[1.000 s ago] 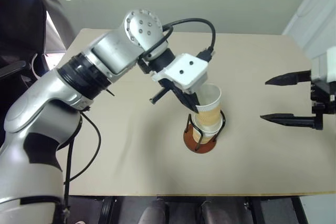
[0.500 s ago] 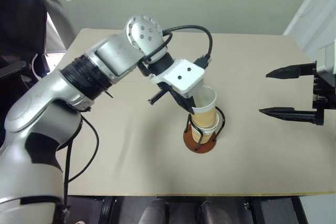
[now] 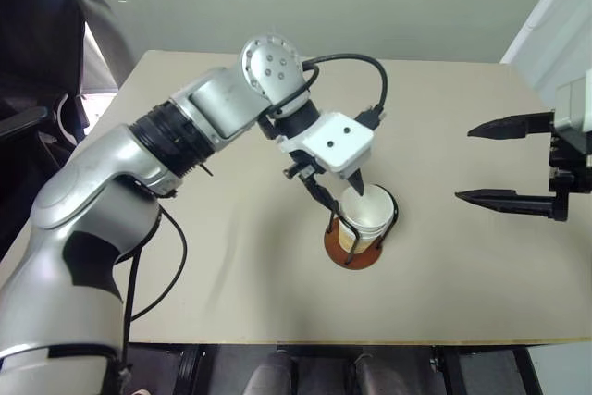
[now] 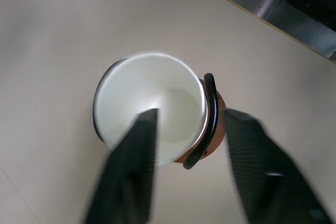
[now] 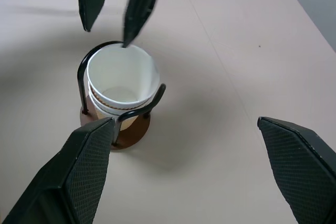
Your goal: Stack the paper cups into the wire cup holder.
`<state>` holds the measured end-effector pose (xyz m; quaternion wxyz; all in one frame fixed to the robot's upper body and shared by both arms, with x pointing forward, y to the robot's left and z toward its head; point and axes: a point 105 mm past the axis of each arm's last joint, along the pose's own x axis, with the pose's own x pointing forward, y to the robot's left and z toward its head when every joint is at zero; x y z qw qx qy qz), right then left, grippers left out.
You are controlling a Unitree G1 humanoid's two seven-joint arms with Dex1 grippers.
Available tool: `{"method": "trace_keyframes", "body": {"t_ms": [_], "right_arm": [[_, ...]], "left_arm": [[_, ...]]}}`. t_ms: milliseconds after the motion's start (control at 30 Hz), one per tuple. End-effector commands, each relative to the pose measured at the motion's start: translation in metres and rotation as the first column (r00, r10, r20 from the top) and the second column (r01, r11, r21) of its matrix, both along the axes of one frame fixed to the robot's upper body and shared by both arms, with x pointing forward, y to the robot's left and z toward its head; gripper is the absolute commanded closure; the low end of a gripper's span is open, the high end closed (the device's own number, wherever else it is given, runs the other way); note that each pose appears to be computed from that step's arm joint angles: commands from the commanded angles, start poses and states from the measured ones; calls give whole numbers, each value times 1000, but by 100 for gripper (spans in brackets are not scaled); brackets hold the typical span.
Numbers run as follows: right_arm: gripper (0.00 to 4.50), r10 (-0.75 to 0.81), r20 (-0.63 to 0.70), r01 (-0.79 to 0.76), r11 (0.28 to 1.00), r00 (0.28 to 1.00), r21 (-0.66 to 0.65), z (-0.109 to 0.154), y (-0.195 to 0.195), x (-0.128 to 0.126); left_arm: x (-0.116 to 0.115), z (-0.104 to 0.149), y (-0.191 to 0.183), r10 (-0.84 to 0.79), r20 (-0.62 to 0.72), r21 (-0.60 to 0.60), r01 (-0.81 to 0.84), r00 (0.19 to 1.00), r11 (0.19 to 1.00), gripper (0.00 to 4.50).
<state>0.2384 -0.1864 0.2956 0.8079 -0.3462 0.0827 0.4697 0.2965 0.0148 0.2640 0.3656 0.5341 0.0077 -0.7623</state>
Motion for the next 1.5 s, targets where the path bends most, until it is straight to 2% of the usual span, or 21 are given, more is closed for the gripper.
{"method": "trace_keyframes", "body": {"t_ms": [33, 67, 100, 267, 433, 467, 567, 600, 633, 700, 767, 800, 867, 933, 1000, 1067, 1300, 1500], "right_arm": [[0, -3, 64, 3, 1000, 998, -6, 12, 0, -3], [0, -2, 66, 2, 1000, 998, -4, 12, 1, -2], [0, -2, 70, 2, 1000, 998, -1, 12, 1, -1], [0, -39, 75, 36, 999, 996, 37, 6, -1, 12], [0, -156, 99, 147, 985, 983, 87, 1, -19, 39], [0, -205, 106, 190, 972, 973, 135, 0, -25, 49], [0, -389, 43, 355, 877, 920, 324, -20, -42, 86], [0, -420, 19, 387, 853, 907, 349, -27, -44, 92], [0, -436, 8, 404, 841, 900, 359, -30, -46, 94], [0, -508, -54, 481, 768, 859, 423, -47, -51, 106], [0, -591, -123, 570, 671, 798, 475, -63, -59, 118], [0, -611, -138, 591, 645, 780, 485, -66, -61, 120], [0, -688, -165, 664, 566, 707, 488, -81, -75, 126], [0, -764, -168, 729, 489, 623, 480, -94, -93, 131], [0, -836, -183, 788, 381, 517, 484, -102, -116, 135], [0, -879, -194, 818, 296, 435, 493, -107, -132, 135], [0, -930, -230, 843, 132, 287, 521, -123, -158, 128], [0, -939, -252, 833, 59, 233, 551, -130, -161, 125]], "left_arm": [[1, 19, -2, -14, 28, -49, 15, 1000, 999, 60], [3, 24, -3, 6, 16, -86, -4, 1000, 996, 23], [5, 30, -4, 23, 4, -122, -22, 1000, 992, 6], [26, 48, 21, 197, -42, -304, -200, 980, 931, 6], [36, 62, 44, 345, -120, -490, -358, 931, 795, 6], [41, 64, 52, 392, -142, -539, -403, 909, 740, 6], [65, 57, 102, 592, -296, -672, -604, 749, 429, 6], [69, 53, 112, 628, -333, -691, -635, 703, 345, 6], [70, 52, 116, 646, -351, -701, -648, 678, 299, 6], [78, 36, 144, 700, -467, -706, -705, 541, 74, 6], [85, 18, 176, 717, -583, -671, -724, 381, -161, 6], [86, 14, 183, 714, -612, -657, -721, 338, -222, 6], [90, 0, 213, 693, -689, -615, -677, 213, -404, 6], [92, -19, 245, 669, -739, -567, -612, 82, -552, 6], [92, -35, 273, 588, -808, -483, -540, -27, -689, 6], [87, -56, 297, 601, -790, -477, -493, -123, -728, 6], [63, -99, 363, 528, -782, -444, -299, -330, -845, 6], [49, -119, 386, 475, -782, -432, -199, -404, -880, 6]]}}
